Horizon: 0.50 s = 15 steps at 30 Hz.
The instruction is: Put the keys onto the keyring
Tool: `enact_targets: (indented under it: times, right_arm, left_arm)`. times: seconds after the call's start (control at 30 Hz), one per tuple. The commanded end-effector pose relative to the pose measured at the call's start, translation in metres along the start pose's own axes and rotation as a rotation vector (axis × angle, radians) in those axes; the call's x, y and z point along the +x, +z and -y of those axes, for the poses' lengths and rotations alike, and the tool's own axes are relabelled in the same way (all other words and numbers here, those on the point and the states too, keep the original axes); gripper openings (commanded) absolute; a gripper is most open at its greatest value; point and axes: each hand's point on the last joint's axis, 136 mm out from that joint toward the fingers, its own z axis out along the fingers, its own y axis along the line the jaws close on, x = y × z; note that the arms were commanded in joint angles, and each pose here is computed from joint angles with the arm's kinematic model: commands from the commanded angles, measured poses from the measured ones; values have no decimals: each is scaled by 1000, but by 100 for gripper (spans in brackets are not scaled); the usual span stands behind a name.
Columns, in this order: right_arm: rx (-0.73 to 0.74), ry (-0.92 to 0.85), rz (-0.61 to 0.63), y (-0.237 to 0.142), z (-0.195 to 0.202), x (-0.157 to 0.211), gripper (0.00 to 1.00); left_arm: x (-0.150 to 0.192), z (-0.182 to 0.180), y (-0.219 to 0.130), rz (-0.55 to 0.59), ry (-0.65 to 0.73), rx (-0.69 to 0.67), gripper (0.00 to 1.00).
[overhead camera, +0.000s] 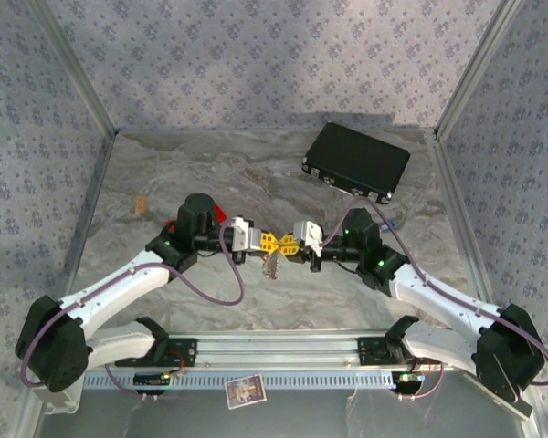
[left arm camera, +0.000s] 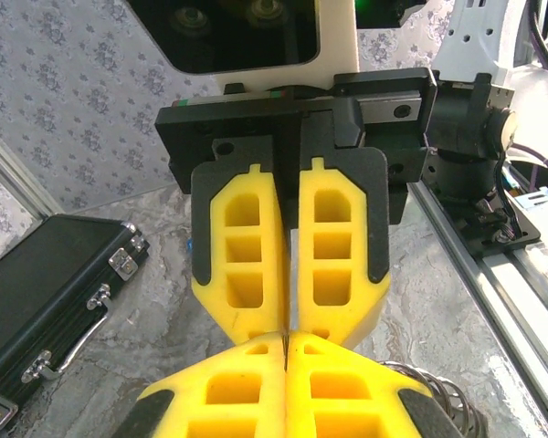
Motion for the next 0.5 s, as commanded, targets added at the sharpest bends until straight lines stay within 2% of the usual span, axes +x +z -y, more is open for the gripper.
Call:
enact_targets:
  times: [0.0,0.1,0.2,0.37,0.47]
  right_arm:
    - [4,-36,65,1,4,-25,9]
    - [6,-45,62,1,4,-25,1]
    - [9,-47,39,1,4,-19,0]
    - [-3,-32,-23,2,2,-6,0]
    - [-4,-20,-51,4,2,1,0]
  left_arm:
    - [-16,5,-3,63,48,22,0]
    - [-12,4,-3,45,42,14,0]
    - [-5,0,-4,10,31,-17,0]
    - [10,-3,-5,-61,2,-53,23]
    - [18,-1,-6,-97,-15,-59,31]
